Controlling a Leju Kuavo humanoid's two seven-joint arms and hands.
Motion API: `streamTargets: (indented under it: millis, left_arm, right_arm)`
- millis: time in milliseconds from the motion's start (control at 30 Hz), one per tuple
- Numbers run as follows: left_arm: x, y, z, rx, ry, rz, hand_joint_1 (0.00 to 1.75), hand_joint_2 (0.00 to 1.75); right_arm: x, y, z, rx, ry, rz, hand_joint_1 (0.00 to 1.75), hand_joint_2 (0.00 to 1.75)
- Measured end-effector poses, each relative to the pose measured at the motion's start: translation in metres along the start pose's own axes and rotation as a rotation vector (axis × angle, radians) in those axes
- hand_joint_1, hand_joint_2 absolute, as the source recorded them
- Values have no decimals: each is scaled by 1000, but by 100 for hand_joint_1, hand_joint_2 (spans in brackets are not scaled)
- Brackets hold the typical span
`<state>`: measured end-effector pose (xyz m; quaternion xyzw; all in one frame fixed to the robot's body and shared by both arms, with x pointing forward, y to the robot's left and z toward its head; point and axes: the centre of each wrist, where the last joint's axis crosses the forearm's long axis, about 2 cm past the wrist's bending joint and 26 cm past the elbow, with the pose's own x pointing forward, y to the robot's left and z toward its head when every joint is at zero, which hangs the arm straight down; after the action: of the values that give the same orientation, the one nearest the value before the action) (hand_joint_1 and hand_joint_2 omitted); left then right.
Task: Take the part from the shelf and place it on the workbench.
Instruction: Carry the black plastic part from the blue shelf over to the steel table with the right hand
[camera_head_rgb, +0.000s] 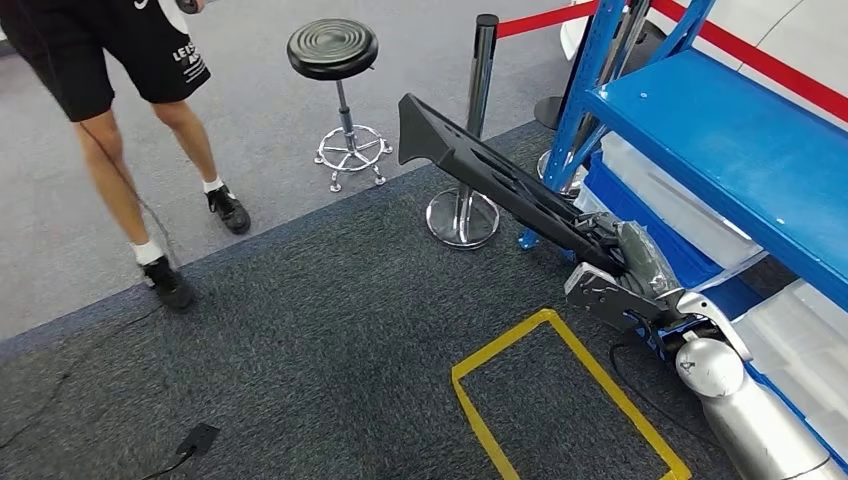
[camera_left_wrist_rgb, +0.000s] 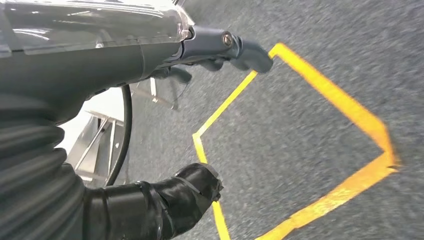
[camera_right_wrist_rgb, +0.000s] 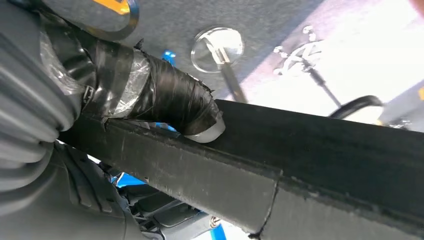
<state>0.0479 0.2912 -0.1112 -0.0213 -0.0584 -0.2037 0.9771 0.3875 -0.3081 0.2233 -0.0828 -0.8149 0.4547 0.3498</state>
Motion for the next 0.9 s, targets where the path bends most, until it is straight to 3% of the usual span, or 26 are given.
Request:
streamTargets:
  millis: [200, 333, 567, 900]
  left_arm:
    - [5, 3, 0, 6, -6, -23, 0, 175]
    - [8, 8, 1, 15, -15, -48, 0, 175]
    - [0, 15, 1, 30, -4, -7, 0, 175]
    - [-12, 7, 1, 21, 7, 20, 0, 175]
  right_arm:
    - [3, -10, -14, 10, -14, 14, 175, 175]
    - [11, -16, -46, -2, -67, -11, 175, 175]
    - [25, 1, -91, 33, -126, -67, 175, 175]
    - [26, 11, -108, 83, -133, -83, 175, 175]
